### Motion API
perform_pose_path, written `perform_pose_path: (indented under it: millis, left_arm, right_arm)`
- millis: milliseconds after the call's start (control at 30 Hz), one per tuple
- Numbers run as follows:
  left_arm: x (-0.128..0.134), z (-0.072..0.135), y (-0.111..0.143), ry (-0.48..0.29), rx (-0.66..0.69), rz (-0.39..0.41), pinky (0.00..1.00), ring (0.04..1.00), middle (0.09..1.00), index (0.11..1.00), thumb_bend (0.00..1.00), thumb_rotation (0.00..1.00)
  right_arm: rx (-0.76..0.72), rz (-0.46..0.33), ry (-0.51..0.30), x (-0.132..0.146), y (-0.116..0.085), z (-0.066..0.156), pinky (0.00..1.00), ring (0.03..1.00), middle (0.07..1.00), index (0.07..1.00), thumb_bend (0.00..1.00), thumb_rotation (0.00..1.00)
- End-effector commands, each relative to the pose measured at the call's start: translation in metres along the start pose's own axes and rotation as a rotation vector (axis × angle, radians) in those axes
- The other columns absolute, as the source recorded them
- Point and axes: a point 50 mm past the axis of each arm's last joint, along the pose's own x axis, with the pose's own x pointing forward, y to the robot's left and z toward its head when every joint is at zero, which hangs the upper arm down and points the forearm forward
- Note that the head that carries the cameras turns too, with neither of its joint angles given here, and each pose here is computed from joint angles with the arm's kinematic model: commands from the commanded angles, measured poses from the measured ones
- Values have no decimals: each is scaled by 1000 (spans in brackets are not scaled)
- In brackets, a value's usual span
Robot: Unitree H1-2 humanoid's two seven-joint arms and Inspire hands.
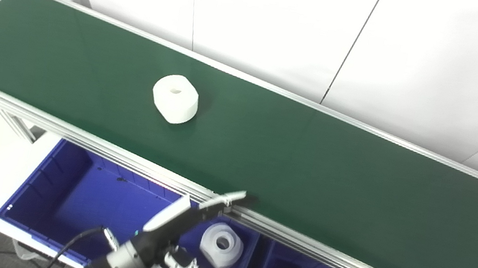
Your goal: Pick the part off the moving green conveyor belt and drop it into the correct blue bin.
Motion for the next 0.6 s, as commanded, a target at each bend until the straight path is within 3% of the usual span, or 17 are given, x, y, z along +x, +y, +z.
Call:
perform_pose_path:
  millis: [0,100,233,300,367,433,567]
  left_arm:
    - [14,18,13,-109,83,22,786,851,882,887,864,263]
    - [25,27,26,-156,172,14,788,844,874,881,819,241]
    - [39,35,47,-183,254,-10,828,884,922,904,769,218]
    - [47,38,58,-173,296,-25,835,891,931,907,763,207]
    - [55,41,71,-154,353,-54,840,899,944,917,734,200]
    - [64,45,84,-141,402,-75,821,897,949,931,700,135]
    - [81,50,108,-104,485,-81,789,882,944,929,700,104]
  right_arm:
    - [-14,-12,-66,0,-6,7,663,941,1000,1000,899,304]
    - [-23,-13,-62,1,-6,6,624,927,1000,1000,905,297]
    - [-12,-11,-65,3,-7,8,662,931,1000,1000,907,291]
    - [-14,-16,-70,3,-7,7,691,935,1000,1000,905,290]
    - [-17,-22,-74,4,-7,8,657,927,1000,1000,914,279]
    - [-25,-25,-82,4,-7,8,737,940,1000,1000,912,257]
    - [-46,-27,-91,6,-7,8,748,940,998,1000,902,251]
